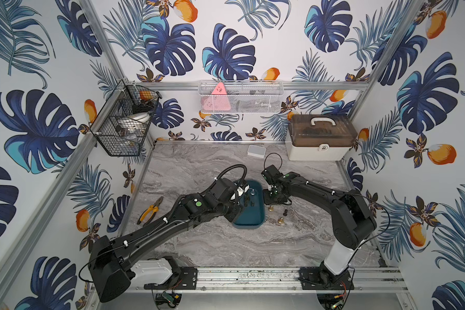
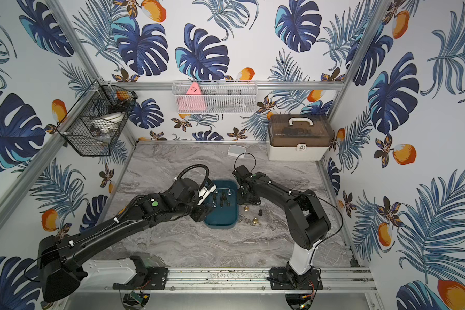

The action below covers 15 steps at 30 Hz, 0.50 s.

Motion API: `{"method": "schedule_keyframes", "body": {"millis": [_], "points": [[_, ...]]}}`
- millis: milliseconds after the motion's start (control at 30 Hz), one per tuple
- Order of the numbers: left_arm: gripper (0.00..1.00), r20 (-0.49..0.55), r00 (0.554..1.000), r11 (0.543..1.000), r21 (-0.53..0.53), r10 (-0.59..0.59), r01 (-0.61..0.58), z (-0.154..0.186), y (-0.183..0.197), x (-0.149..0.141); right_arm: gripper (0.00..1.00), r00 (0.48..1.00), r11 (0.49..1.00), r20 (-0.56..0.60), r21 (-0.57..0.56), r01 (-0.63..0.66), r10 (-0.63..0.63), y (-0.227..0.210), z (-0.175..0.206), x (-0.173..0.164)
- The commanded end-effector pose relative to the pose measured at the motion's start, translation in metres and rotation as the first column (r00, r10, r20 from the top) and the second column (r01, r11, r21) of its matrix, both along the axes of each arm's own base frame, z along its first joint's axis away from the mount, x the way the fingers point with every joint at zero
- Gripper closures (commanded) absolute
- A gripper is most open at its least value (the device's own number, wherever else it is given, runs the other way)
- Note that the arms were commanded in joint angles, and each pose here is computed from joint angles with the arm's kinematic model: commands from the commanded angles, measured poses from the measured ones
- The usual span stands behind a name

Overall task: Put the chess pieces into the storage box
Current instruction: Pick up the chess piece at the center of the board.

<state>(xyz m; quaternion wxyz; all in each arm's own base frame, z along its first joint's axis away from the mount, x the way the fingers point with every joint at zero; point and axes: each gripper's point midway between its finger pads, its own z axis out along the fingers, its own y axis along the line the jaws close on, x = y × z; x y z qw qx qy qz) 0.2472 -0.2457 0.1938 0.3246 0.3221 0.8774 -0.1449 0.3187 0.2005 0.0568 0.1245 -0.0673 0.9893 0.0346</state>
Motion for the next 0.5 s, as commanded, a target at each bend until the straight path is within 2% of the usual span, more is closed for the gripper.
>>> {"method": "schedule_keyframes", "body": {"millis": [0, 467], "points": [[0.43, 0.010, 1.000, 1.000, -0.001, -0.011, 0.011, 0.003, -0.002, 0.001, 0.62, 1.000, 1.000, 0.000, -0.022, -0.002, 0.002, -0.002, 0.000, 0.000], [0.43, -0.015, 1.000, 1.000, 0.006, -0.021, 0.021, -0.002, -0.004, 0.000, 0.61, 1.000, 0.997, -0.001, -0.076, 0.009, -0.009, -0.013, -0.009, -0.002]]}}
